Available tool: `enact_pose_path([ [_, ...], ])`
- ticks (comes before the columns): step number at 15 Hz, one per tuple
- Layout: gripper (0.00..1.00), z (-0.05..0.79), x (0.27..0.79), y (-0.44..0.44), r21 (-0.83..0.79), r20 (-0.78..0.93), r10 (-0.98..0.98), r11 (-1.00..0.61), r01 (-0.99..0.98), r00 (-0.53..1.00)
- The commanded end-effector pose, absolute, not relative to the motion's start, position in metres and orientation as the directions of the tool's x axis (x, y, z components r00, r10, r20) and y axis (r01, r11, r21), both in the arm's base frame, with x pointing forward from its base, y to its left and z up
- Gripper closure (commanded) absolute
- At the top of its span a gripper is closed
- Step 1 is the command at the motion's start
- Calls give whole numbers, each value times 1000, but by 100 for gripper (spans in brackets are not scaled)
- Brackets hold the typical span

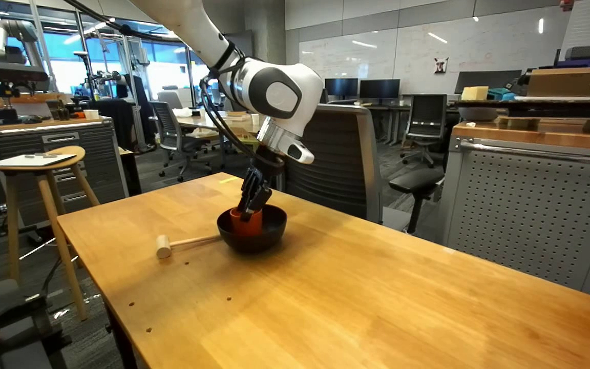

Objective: Put the cup in the bowl

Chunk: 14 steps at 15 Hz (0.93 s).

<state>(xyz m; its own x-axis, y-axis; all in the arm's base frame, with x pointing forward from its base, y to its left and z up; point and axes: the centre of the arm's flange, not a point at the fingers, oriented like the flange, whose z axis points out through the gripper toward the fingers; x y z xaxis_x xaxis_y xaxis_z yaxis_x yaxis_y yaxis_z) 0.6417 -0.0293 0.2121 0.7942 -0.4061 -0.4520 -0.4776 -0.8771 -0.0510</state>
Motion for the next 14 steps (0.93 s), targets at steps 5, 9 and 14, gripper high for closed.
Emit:
enact_pose_path([
  [5,0,266,611,21,-55,-357,-356,-915,-399,864],
  [9,0,331,578,50,-41,-259,-255,-961,-274,932],
  [14,0,413,521,80,52,-167,-20,-999,-11,986],
])
